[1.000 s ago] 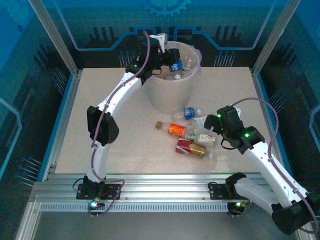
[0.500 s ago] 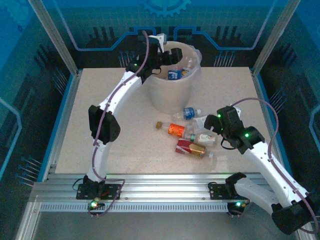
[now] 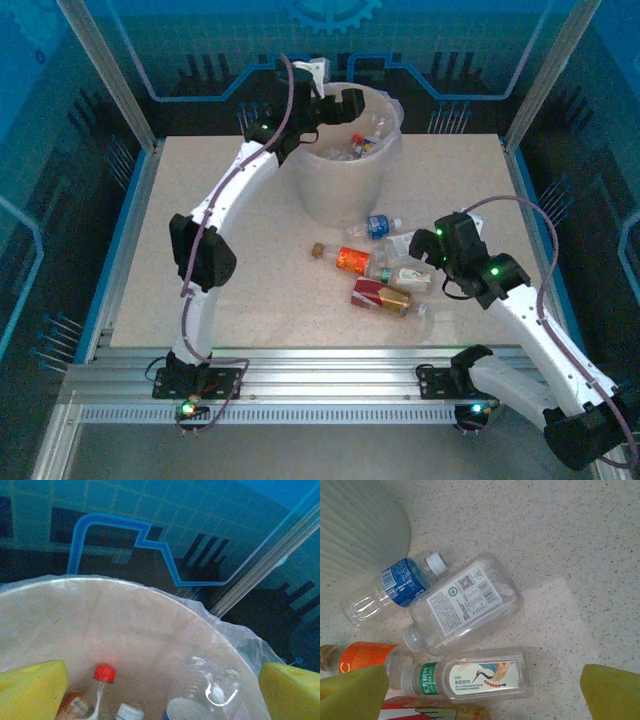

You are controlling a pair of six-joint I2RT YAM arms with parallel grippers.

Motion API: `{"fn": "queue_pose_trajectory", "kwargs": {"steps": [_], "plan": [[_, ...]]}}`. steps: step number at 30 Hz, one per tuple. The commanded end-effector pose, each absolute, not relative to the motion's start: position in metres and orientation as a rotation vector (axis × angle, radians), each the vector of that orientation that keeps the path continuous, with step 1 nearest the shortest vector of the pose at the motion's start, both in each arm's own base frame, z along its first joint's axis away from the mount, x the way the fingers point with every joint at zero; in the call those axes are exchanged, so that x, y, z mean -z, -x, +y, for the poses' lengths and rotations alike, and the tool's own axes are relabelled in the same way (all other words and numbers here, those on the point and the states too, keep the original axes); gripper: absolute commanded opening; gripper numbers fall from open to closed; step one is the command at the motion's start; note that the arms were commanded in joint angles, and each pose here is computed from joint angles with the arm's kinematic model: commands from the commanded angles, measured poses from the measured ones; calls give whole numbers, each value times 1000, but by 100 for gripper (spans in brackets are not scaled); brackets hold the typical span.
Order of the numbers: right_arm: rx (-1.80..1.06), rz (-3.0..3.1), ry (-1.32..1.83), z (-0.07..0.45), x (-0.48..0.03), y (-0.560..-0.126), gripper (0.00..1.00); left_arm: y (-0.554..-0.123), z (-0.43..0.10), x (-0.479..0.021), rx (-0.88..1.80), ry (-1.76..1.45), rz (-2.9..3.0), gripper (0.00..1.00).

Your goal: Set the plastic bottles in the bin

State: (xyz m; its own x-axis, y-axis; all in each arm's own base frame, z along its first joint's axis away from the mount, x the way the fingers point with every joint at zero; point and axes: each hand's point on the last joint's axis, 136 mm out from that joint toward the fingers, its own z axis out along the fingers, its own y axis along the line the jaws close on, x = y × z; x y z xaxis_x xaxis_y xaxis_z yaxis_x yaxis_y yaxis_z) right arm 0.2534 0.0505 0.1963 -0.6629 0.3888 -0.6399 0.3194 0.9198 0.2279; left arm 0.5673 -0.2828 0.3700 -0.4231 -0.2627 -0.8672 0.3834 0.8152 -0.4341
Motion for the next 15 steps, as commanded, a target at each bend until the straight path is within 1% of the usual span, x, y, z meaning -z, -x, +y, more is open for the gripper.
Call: {"fn": "queue_pose_trajectory", "kwargs": {"steps": [1, 7, 15], "plan": [[-88, 2338, -545, 41, -193, -250, 100, -538, -267, -431, 685, -130, 1743, 99], [-95, 2338, -536, 42, -196, -252, 100, -505, -263, -448, 620, -209, 1671, 99], [-86, 2336, -538, 40, -200, -251, 99, -447, -258, -444, 605, -313, 1594, 99]]}}
